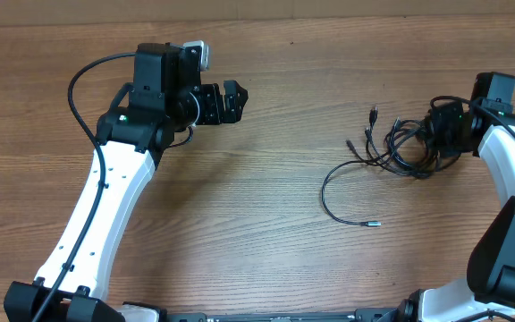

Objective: Untangle cables

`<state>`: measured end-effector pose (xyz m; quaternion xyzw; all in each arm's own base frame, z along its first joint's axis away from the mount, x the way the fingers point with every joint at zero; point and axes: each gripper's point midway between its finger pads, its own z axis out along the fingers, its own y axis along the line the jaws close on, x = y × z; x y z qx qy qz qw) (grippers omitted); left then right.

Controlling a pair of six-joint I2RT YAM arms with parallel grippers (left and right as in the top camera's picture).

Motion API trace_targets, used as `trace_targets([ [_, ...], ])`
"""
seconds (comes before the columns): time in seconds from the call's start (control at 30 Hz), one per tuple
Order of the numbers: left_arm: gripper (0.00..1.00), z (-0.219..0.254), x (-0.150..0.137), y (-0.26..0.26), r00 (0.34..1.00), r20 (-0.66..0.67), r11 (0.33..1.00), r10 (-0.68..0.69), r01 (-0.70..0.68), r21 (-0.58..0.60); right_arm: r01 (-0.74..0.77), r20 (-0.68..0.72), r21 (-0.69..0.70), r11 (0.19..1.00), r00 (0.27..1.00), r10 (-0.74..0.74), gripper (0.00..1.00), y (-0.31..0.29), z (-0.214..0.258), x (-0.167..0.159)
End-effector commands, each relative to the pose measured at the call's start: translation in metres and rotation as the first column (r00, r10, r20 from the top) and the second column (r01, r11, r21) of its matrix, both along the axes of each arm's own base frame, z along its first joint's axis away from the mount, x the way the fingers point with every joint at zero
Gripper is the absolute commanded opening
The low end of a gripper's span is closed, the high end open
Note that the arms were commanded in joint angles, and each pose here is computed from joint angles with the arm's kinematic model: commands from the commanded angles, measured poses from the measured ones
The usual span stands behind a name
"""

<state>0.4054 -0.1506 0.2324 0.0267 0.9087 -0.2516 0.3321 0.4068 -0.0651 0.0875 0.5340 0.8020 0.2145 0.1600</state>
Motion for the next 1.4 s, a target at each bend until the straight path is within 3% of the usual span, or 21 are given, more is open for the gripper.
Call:
trace_targets([
  [0.0, 1.0, 0.008, 0.001, -0.002, 0.999, 0.033, 1.0, -0.019, 0.019, 0.016, -0.27, 0.19, 0.033, 0.962, 0.947, 0.259, 0.04, 0.041, 0.047, 0.017],
  [0.17, 0.99, 0.01, 0.003, -0.003, 0.999, 0.043, 1.0, -0.019, 0.018, 0.011, -0.506, 0.42, -0.08, 0.859, 0.764, 0.49, 0.04, 0.101, 0.139, 0.015],
  [0.23, 1.0, 0.011, 0.004, -0.003, 0.999, 0.045, 1.0, -0.011, 0.011, 0.003, -0.522, 0.438, -0.172, 0.835, 0.719, 0.54, 0.04, 0.115, 0.164, 0.007],
  [0.27, 1.0, 0.012, 0.004, -0.003, 0.999, 0.042, 1.0, -0.005, 0.005, -0.004, -0.469, 0.405, -0.19, 0.863, 0.763, 0.504, 0.04, 0.114, 0.169, -0.001],
  [0.33, 1.0, 0.012, 0.004, -0.004, 1.0, 0.031, 1.0, 0.005, -0.004, -0.02, -0.275, 0.247, -0.134, 0.952, 0.921, 0.301, 0.38, 0.091, 0.149, -0.021],
  [0.37, 1.0, 0.012, 0.003, -0.005, 1.0, 0.028, 1.0, 0.002, -0.002, -0.025, -0.234, 0.208, -0.133, 0.963, 0.943, 0.258, 0.47, 0.084, 0.143, -0.025],
  [0.4, 1.0, 0.012, 0.003, -0.006, 1.0, 0.027, 1.0, -0.002, 0.002, -0.027, -0.113, 0.105, -0.148, 0.983, 0.986, 0.129, 0.49, 0.066, 0.124, -0.037],
  [0.5, 1.0, 0.012, 0.002, -0.007, 1.0, 0.025, 0.999, -0.008, 0.008, -0.033, 0.083, -0.039, -0.218, 0.973, 0.995, -0.093, 0.59, 0.035, 0.088, -0.051],
  [0.73, 1.0, 0.012, 0.002, -0.007, 1.0, 0.025, 0.999, -0.007, 0.008, -0.031, 0.176, -0.147, -0.205, 0.963, 0.967, -0.209, 0.6, 0.019, 0.023, -0.034],
  [0.83, 1.0, 0.012, 0.002, -0.006, 1.0, 0.026, 0.999, -0.006, 0.007, -0.031, 0.228, -0.165, -0.194, 0.954, 0.951, -0.261, 0.58, 0.006, 0.01, -0.031],
  [1.03, 1.0, 0.012, 0.002, -0.007, 1.0, 0.028, 0.999, -0.007, 0.008, -0.031, 0.186, -0.139, -0.187, 0.965, 0.967, -0.213, 0.49, -0.002, -0.015, -0.006],
  [1.1, 1.0, 0.012, 0.002, -0.007, 1.0, 0.027, 0.999, -0.007, 0.008, -0.031, 0.182, -0.123, -0.171, 0.968, 0.971, -0.204, 0.45, 0.0, -0.025, 0.005],
  [1.13, 1.0, 0.012, 0.002, -0.007, 1.0, 0.027, 0.999, -0.007, 0.008, -0.031, 0.182, -0.097, -0.175, 0.968, 0.975, -0.201, 0.38, -0.002, -0.025, 0.013],
  [1.17, 1.0, 0.012, 0.002, -0.007, 1.0, 0.026, 0.999, -0.007, 0.008, -0.031, 0.156, -0.054, -0.186, 0.97, 0.984, -0.168, 0.17, -0.003, -0.023, 0.023],
  [1.2, 1.0, 0.012, 0.002, -0.006, 1.0, 0.026, 1.0, -0.006, 0.007, -0.03, 0.134, -0.032, -0.193, 0.972, 0.989, -0.143, 0.04, -0.003, -0.02, 0.028],
  [1.3, 1.0, 0.012, 0.002, -0.007, 1.0, 0.027, 0.999, -0.007, 0.007, -0.031, -0.11, 0.084, -0.162, 0.981, 0.989, 0.125, 0.04, 0.025, -0.001, 0.047],
  [1.37, 1.0, 0.012, 0.002, -0.007, 1.0, 0.026, 0.999, -0.007, 0.008, -0.031, -0.272, 0.171, -0.182, 0.945, 0.938, 0.303, 0.04, 0.045, 0.019, 0.053],
])
